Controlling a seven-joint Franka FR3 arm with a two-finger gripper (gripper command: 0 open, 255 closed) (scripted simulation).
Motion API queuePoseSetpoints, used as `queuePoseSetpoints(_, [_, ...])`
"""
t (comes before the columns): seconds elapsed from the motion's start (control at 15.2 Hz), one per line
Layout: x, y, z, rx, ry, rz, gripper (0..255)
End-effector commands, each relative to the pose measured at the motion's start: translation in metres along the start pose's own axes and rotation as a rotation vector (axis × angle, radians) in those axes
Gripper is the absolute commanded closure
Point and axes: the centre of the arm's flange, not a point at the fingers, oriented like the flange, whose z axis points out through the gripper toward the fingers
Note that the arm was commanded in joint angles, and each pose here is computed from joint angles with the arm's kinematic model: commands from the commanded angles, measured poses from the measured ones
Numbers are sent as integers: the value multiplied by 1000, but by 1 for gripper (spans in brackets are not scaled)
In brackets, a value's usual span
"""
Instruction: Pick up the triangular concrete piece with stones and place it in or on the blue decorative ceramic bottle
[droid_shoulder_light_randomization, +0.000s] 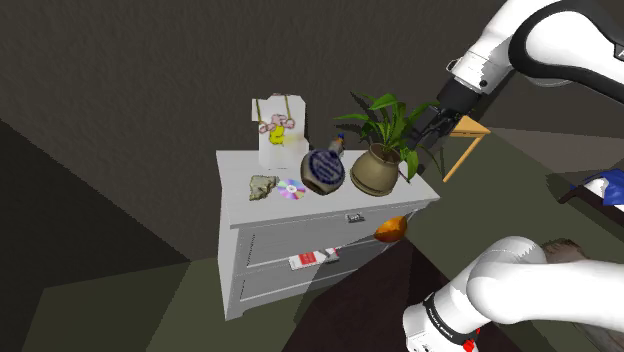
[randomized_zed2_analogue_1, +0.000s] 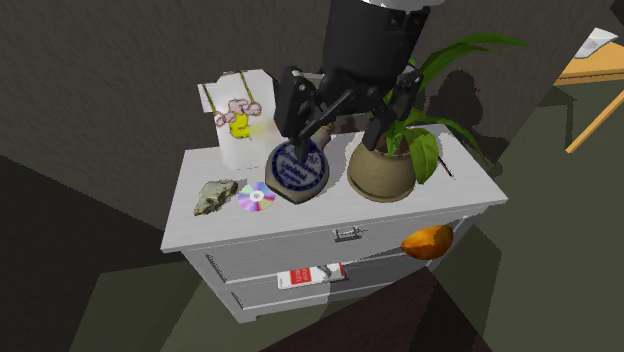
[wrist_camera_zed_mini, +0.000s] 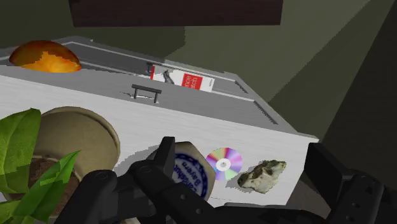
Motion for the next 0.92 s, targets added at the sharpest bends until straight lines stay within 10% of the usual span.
queuePoseSetpoints(0.0, [0,0,0,0,0,0,0])
queuePoseSetpoints(0.86, [76,-95,128,-67,19,191,0])
